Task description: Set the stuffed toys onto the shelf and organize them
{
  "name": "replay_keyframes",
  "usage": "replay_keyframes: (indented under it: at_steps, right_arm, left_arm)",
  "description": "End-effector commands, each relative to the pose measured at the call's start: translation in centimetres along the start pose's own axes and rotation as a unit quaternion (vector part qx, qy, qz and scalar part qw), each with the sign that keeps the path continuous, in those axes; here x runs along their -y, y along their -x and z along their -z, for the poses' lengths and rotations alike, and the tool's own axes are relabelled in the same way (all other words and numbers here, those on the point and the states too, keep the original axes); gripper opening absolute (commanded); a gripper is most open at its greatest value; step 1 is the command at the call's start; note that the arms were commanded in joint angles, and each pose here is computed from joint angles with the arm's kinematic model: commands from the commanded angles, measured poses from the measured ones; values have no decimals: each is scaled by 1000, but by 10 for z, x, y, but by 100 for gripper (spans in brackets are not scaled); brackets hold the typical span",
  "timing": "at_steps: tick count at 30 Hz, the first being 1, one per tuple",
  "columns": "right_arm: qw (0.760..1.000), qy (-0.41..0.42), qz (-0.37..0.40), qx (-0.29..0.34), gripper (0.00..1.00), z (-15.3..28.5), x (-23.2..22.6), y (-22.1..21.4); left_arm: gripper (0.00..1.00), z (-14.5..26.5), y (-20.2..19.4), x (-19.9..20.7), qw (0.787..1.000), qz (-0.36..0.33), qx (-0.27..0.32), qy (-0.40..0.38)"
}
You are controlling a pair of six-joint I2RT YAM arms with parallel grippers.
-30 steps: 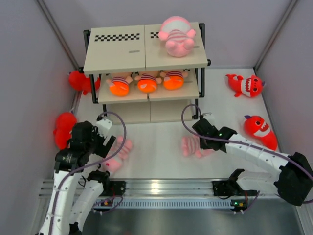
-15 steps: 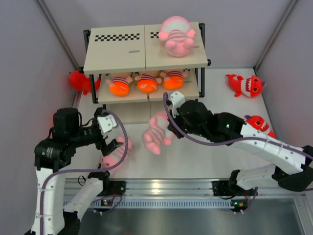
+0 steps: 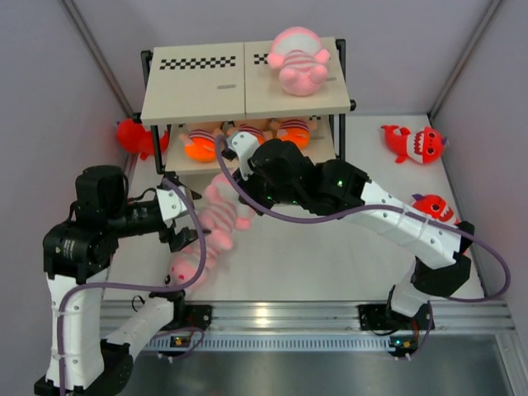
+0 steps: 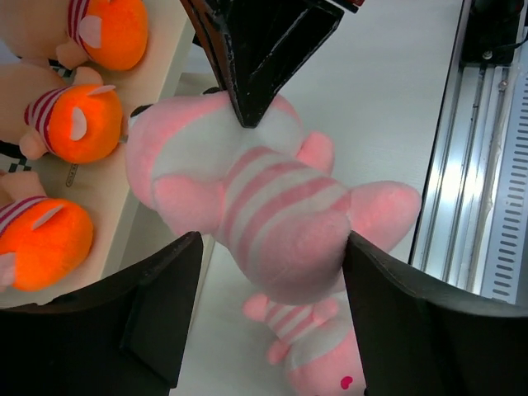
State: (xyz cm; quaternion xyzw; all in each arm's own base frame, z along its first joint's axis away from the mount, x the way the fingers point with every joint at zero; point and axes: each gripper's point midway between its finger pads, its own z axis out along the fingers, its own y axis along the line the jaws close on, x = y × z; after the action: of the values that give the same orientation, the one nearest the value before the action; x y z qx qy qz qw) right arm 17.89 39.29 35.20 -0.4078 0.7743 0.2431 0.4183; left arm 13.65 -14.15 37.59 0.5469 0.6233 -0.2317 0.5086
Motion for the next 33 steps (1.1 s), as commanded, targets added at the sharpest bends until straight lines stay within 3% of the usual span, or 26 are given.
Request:
replay_keyframes:
  at_steps: [1, 2, 3, 4, 6, 7, 8, 10, 14, 19, 25, 33]
  right_arm:
    - [997, 45, 11, 57, 0, 28, -18, 33]
    - [996, 52, 13, 68, 0, 31, -21, 38]
    - [995, 64, 13, 72, 0, 32, -24, 40]
    - [994, 71, 16, 78, 0, 34, -27, 42]
    - [992, 77, 12, 103, 5, 43, -28, 54]
    - [991, 75, 10, 110, 28, 44, -27, 56]
    - [989, 73, 8, 127, 45, 56, -25, 63]
    - [985, 46, -2, 165, 65, 73, -12, 74]
    - [975, -8, -23, 222, 71, 108, 16, 78]
    - [968, -26, -41, 248, 73, 129, 30, 58]
    - [971, -37, -40, 231, 73, 132, 37, 36]
    - [980, -40, -28, 193, 73, 112, 36, 15]
  left_arm:
    - [70, -1, 0, -6, 1000, -22, -7, -1]
    - [52, -2, 0, -7, 1000, -30, -6, -2]
    - [17, -2, 0, -7, 1000, -31, -6, -3]
    - [0, -2, 2, -8, 999, -33, -5, -2]
    - [0, 0, 10, -12, 999, -35, 0, 2]
    - [0, 2, 14, -15, 999, -34, 2, 9]
    - [0, 7, 30, -23, 999, -37, 15, 28]
    - [0, 21, 61, -35, 996, -52, 42, 67]
    - [0, 49, 125, -75, 980, -25, 104, 169]
    - [0, 95, 191, -124, 933, -20, 186, 306]
    - [0, 88, 197, -202, 899, -7, 197, 392]
    - [0, 28, 143, -283, 897, 12, 147, 417]
